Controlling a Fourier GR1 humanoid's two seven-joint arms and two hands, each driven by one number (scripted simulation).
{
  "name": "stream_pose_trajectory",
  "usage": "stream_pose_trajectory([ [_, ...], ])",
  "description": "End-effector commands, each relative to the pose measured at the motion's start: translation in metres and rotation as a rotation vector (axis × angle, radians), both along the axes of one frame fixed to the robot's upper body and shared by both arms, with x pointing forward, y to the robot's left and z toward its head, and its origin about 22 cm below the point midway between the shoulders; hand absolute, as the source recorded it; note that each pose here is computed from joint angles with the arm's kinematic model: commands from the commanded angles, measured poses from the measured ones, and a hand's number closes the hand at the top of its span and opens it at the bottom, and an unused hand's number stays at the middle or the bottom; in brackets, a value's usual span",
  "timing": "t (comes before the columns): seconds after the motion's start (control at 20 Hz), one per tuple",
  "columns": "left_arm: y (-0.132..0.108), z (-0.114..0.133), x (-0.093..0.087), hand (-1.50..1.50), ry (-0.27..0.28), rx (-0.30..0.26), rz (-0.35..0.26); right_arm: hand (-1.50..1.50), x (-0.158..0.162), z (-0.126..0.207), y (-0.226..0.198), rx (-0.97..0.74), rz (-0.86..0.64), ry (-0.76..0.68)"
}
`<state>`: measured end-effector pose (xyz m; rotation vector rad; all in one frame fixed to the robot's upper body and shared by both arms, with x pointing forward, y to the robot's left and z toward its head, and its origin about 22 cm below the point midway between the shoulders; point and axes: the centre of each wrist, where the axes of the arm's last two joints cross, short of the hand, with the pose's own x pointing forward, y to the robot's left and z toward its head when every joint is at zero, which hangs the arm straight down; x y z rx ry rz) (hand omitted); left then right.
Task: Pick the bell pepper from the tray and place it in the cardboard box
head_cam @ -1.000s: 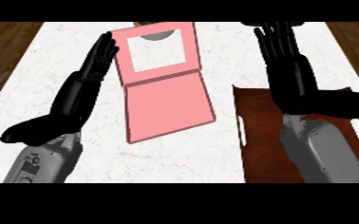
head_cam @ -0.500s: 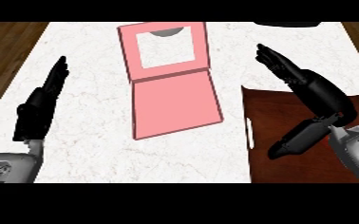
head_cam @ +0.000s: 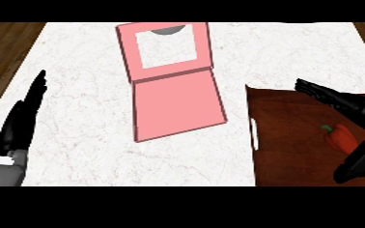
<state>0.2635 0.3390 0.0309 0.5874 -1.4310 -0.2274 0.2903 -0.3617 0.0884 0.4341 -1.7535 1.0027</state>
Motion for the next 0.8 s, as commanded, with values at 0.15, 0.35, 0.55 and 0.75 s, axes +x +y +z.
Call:
stream_pose_trajectory([
  [0.15, 0.003, 0.003, 0.008, 0.00, 0.003, 0.022, 0.012, -1.50, 0.009, 0.044, -0.037, -0.244, 0.168, -0.189],
  [0.35, -0.005, 0.000, 0.009, 0.00, -0.001, 0.023, -0.006, -1.50, 0.004, 0.045, -0.049, -0.450, 0.254, -0.237],
  [0.55, -0.002, -0.002, 0.014, 0.00, 0.014, 0.019, -0.009, -1.50, 0.003, 0.040, -0.054, -0.626, 0.373, -0.303],
  [0.75, 0.006, -0.002, 0.012, 0.00, 0.022, 0.040, 0.002, -1.50, 0.002, 0.024, -0.069, -0.785, 0.456, -0.322],
])
